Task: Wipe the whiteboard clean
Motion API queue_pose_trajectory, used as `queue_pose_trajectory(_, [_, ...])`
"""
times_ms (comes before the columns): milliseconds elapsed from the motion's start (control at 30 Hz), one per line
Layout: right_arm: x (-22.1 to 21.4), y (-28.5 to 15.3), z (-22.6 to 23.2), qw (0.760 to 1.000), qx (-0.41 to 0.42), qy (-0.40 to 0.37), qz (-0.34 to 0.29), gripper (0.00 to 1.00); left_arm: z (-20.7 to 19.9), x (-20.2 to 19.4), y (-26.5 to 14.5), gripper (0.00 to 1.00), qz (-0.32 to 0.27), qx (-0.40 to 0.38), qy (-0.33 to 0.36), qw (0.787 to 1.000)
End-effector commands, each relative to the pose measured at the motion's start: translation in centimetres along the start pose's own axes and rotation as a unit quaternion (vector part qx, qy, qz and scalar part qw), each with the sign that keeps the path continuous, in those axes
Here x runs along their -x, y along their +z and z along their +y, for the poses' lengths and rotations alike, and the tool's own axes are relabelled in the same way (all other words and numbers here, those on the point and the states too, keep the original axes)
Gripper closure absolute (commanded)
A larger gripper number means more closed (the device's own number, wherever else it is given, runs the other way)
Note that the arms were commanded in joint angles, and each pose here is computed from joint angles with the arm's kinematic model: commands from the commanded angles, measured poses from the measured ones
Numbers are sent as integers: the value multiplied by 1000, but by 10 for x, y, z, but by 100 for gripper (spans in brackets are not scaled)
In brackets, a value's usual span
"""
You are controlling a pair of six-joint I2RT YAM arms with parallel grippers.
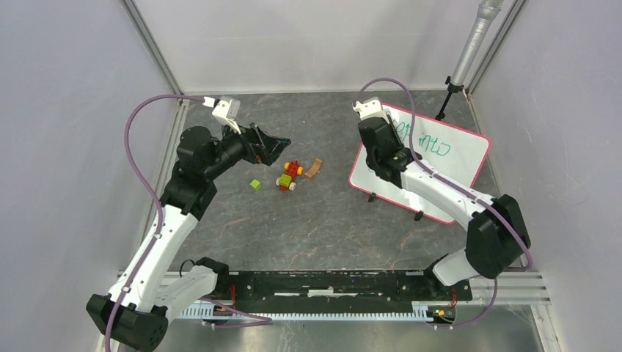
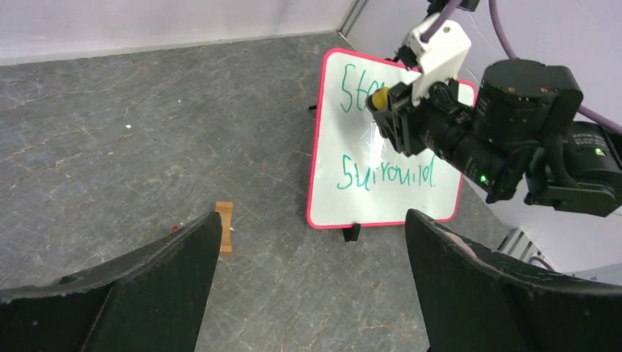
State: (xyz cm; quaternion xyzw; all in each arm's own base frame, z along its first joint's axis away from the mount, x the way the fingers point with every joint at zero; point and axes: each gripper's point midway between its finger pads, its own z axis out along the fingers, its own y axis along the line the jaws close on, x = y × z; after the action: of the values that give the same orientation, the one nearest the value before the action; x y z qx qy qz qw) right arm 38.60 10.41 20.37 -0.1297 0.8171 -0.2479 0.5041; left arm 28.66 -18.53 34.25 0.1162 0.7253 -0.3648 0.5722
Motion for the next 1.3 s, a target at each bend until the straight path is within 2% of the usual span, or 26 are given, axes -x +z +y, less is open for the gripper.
queue_pose_trajectory(0, [49,13,-2,998,-8,38,-52,86,-4,12,-1,0,-16,-5,24,1000])
queue_pose_trajectory(100, [55,26,4,997,-12,42,-57,85,-4,10,1,0,-12,-8,21,1000])
queue_pose_trajectory(233, [58,41,3,997,-19,49,-51,78,-2,7,3,0,-8,-4,20,1000])
queue_pose_trajectory(367, [58,45,4,998,-13,40,-46,56,-2,6,4,0,-6,-6,18,1000])
queue_pose_trajectory(600, [51,41,12,998,16,34,-41,36,-3,6,5,0,-2,-11,15,1000])
queue_pose_trajectory(633, [50,41,11,998,15,34,-41,36,-4,6,5,0,-3,-11,15,1000])
queue_pose_trajectory(733, [45,43,12,999,12,33,-37,47,-4,6,5,0,-2,-11,14,1000])
queue_pose_trajectory(900, [42,47,11,999,9,38,-33,55,-2,4,6,0,0,-9,14,1000])
queue_pose_trajectory(1000, [41,49,9,999,7,41,-30,55,-1,4,6,0,1,-9,14,1000])
queue_pose_trajectory(1100, [36,49,7,999,5,41,-26,48,-2,4,6,0,1,-9,14,1000])
queue_pose_trajectory(1267, [31,49,6,999,8,47,-27,49,-2,4,7,0,1,-10,13,1000])
